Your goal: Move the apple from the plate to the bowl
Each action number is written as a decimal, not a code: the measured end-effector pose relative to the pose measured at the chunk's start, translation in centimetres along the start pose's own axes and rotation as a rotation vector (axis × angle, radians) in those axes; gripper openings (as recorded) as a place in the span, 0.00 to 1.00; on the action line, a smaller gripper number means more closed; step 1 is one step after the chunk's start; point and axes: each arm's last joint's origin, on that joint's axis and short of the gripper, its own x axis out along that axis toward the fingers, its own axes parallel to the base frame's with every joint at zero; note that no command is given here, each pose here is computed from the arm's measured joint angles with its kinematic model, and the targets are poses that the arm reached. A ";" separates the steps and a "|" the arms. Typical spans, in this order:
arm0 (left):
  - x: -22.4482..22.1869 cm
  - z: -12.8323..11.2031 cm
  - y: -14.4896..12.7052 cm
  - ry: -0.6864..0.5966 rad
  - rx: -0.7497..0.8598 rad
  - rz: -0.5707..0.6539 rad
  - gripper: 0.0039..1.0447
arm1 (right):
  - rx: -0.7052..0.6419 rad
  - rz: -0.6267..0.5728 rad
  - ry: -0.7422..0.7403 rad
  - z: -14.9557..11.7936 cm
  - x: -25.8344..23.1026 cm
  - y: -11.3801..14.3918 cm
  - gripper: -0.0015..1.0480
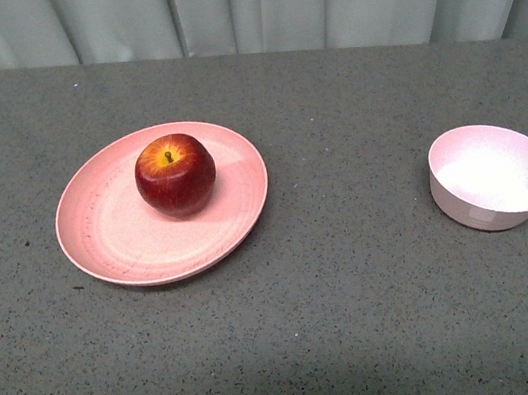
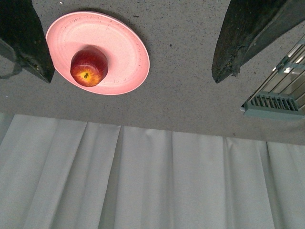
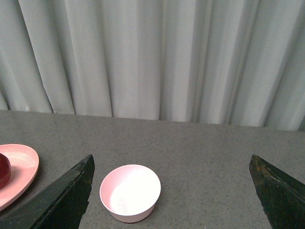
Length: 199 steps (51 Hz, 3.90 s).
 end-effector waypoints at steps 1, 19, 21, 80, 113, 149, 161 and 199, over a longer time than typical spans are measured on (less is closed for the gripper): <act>0.0 0.0 0.0 0.000 0.000 0.000 0.94 | 0.000 0.000 0.000 0.0 0.0 0.0 0.91; 0.0 0.0 0.0 0.000 0.000 0.000 0.94 | 0.000 0.000 0.000 0.0 0.0 0.0 0.91; 0.0 0.0 0.0 0.000 0.000 0.000 0.94 | 0.000 0.000 0.000 0.0 0.0 0.0 0.91; 0.0 0.0 0.0 0.000 0.000 0.000 0.94 | -0.263 0.347 0.647 -0.3 17.6 3.8 0.91; 0.0 0.0 0.0 0.000 0.000 0.000 0.94 | -0.361 0.517 0.953 -8.9 24.2 8.2 0.91; 0.0 0.0 0.0 0.000 0.000 0.000 0.94 | -0.411 0.520 1.018 -10.8 24.4 8.5 0.18; 0.0 0.0 0.0 0.000 0.000 0.000 0.94 | -0.467 0.548 0.979 -10.0 24.4 9.0 0.01; 0.0 0.0 0.0 0.000 0.000 0.000 0.94 | -0.433 0.806 0.922 -8.9 25.1 17.8 0.01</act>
